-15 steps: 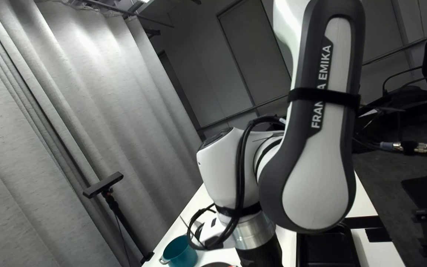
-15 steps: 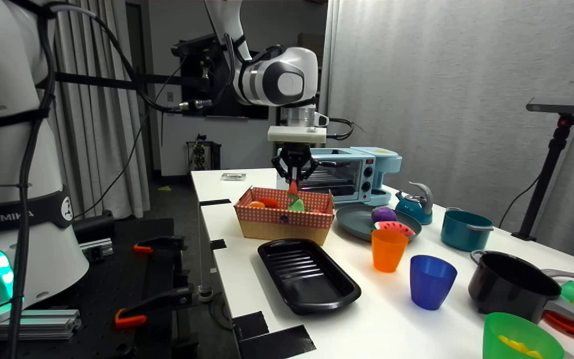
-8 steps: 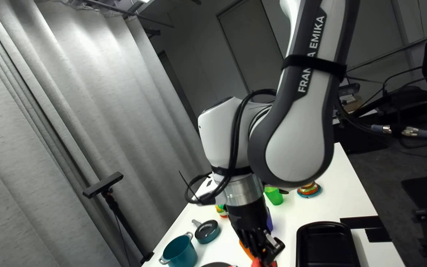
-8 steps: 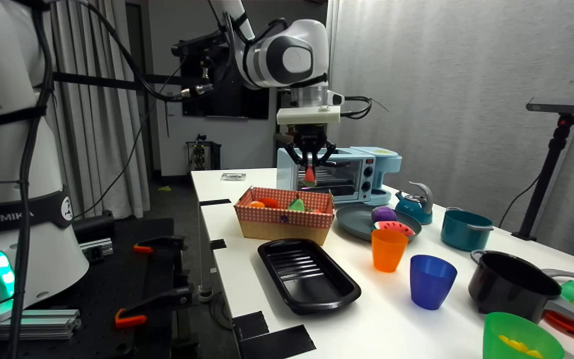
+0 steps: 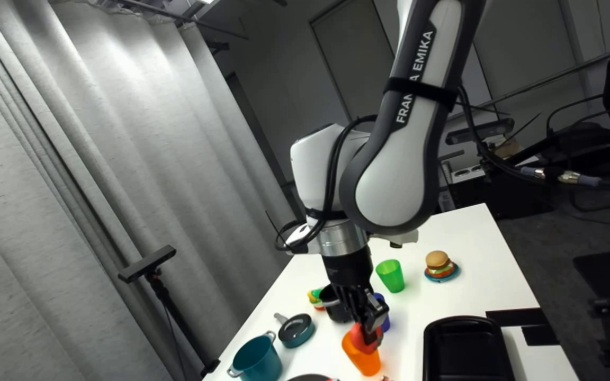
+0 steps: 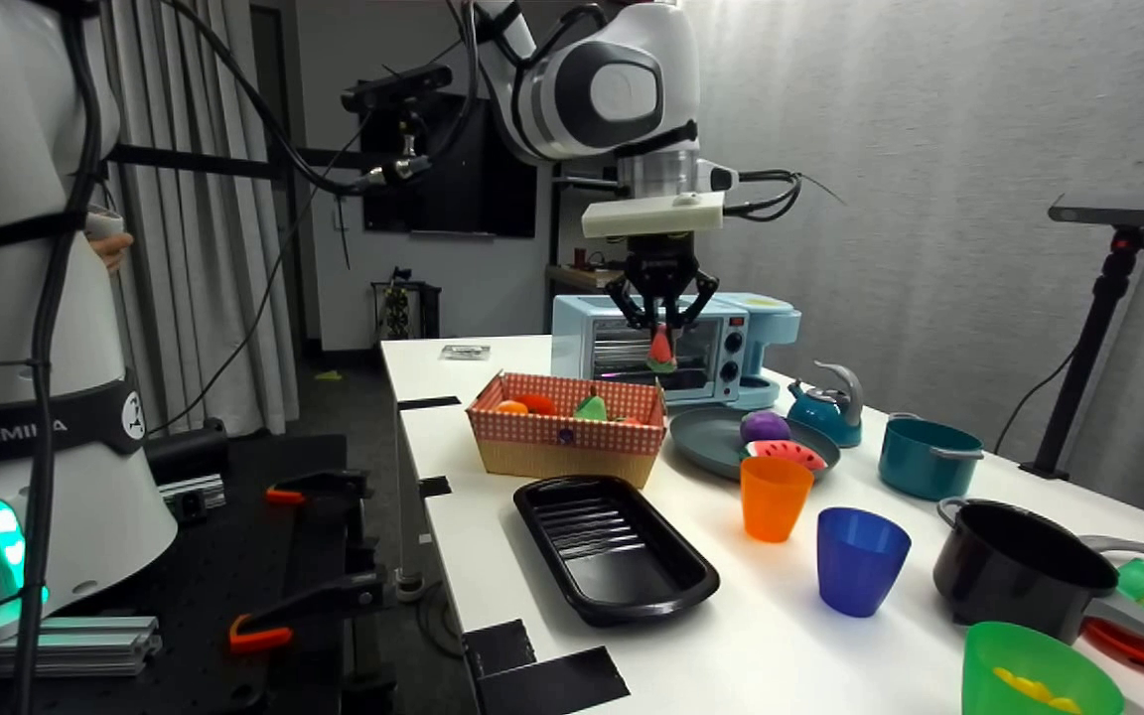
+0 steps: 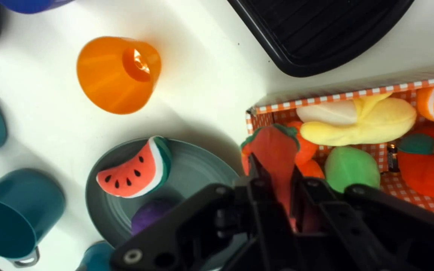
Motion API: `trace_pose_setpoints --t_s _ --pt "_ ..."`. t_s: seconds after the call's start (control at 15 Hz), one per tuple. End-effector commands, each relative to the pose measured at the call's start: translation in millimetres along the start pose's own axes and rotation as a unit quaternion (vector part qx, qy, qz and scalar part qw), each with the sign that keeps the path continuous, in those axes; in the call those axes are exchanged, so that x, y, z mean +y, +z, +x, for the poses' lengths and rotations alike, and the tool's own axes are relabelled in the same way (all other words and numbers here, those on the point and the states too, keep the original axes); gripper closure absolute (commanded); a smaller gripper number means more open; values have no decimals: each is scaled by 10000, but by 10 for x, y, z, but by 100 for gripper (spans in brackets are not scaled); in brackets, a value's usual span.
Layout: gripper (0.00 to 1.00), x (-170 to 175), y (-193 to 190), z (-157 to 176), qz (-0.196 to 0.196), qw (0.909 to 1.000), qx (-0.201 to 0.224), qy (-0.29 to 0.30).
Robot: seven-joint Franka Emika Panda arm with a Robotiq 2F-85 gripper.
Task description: Pick up the red plush toy from the basket and put it in the orange cup.
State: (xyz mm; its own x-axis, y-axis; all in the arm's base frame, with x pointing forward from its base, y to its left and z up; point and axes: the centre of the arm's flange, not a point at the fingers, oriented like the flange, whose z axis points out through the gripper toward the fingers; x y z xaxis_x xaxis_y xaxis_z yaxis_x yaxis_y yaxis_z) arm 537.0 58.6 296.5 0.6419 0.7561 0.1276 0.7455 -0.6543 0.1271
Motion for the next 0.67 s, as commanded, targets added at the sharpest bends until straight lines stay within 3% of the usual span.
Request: trace_pose_setpoints --t_s 0.0,0.6 --pt "97 297 -50 -78 82 9995 -121 266" --pt "97 817 86 -76 249 9974 -381 560"
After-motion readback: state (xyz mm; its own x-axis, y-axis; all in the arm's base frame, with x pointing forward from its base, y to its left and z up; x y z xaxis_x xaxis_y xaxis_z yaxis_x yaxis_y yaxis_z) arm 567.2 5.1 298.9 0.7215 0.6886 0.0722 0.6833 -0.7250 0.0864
